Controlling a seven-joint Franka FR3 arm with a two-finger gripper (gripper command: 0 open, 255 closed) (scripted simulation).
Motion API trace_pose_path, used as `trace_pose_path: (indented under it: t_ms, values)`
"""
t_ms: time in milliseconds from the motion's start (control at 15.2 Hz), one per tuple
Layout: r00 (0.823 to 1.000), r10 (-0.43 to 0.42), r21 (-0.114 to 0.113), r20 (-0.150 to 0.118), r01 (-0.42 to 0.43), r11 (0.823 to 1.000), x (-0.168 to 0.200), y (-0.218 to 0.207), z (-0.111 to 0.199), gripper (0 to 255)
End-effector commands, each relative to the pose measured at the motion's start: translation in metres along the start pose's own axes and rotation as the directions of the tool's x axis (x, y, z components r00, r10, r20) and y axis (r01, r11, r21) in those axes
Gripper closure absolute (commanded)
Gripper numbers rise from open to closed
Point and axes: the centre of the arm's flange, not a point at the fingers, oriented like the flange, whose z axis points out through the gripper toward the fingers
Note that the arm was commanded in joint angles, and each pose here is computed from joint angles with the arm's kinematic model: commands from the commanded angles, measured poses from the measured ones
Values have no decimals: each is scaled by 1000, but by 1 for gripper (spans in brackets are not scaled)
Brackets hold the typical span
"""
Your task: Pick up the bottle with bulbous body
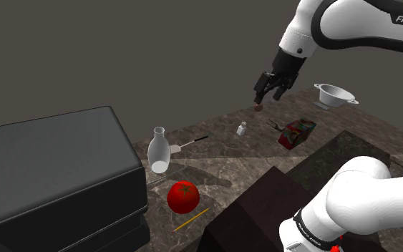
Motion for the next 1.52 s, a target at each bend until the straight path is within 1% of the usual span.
trace_pose_path:
  t_ms: [0, 1452]
  values:
    - [1000, 0, 0, 0, 0, 1000, 0, 0, 0, 0]
    - [998, -14, -25, 63, 16, 1000, 156, -187, 171, 0]
